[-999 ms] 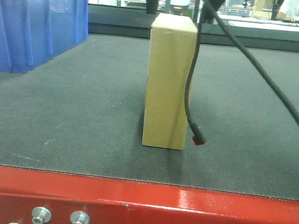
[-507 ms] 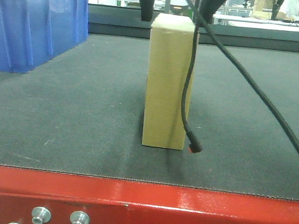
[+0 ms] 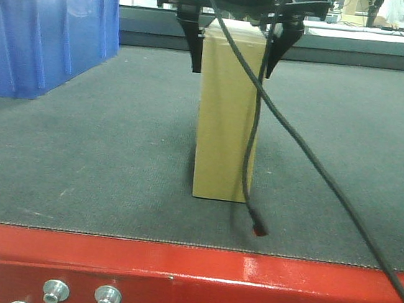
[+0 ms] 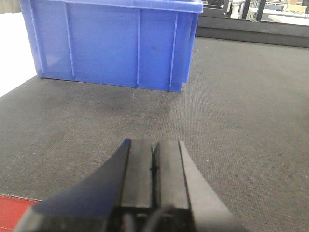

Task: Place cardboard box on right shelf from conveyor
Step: 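Lower the open right gripper over the top of the tan box, then close the right gripper on the box and lift it off the conveyor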

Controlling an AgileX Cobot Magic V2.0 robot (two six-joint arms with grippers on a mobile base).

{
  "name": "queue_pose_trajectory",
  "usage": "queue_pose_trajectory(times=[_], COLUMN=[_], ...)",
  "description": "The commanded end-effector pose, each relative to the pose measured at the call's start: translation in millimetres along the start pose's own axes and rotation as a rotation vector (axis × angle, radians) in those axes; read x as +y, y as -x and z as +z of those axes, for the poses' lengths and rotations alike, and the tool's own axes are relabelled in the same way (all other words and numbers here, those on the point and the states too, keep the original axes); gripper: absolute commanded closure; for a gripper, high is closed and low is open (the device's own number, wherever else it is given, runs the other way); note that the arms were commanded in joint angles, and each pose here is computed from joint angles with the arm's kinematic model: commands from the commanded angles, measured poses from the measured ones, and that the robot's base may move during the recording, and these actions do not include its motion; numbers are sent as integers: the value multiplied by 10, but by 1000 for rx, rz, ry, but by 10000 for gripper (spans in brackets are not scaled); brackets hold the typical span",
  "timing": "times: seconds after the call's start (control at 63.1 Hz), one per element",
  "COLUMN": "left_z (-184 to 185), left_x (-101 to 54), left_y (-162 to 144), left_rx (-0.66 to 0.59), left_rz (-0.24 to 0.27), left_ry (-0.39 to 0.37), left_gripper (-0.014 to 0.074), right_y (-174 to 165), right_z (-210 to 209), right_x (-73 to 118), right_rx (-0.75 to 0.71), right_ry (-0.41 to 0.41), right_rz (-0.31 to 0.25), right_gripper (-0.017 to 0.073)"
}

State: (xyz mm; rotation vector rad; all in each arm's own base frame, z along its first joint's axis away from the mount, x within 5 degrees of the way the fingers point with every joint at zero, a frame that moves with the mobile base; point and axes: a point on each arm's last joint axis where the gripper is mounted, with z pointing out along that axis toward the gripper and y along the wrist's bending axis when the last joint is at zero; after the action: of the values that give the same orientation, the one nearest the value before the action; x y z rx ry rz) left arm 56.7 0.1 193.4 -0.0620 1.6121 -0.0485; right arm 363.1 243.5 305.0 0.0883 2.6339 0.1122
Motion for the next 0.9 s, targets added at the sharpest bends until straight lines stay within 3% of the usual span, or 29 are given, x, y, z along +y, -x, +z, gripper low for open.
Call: queue_pose_trajectory(times=[0.0, 0.095, 0.174, 0.444, 0.618, 0.793, 0.888], left_z=[-15, -15, -15, -15, -15, -15, -15], left_x=[0, 0, 0, 0, 0, 0, 0], left_y=[92, 92, 92, 92, 92, 92, 92], left_rx=[-99, -99, -99, -99, -99, -99, -99], left_rz=[-10, -10, -10, -10, -10, -10, -10], left_ry=[0, 0, 0, 0, 0, 0, 0], left_gripper=[713, 713, 713, 713, 713, 713, 713], right_y=[158, 173, 205, 306, 136, -198, -439], right_z=[-320, -333, -373, -772, -921, -1002, -1051], right_x=[-54, -83, -128, -431, -823, -1348, -1648], right_rx=[-111, -101, -101, -213, -235, -254, -260], right_ry=[60, 73, 92, 139, 151, 120, 84], right_rz=[13, 25, 14, -139, -173, -142, -99], right_gripper=[228, 319, 324, 324, 324, 324, 324])
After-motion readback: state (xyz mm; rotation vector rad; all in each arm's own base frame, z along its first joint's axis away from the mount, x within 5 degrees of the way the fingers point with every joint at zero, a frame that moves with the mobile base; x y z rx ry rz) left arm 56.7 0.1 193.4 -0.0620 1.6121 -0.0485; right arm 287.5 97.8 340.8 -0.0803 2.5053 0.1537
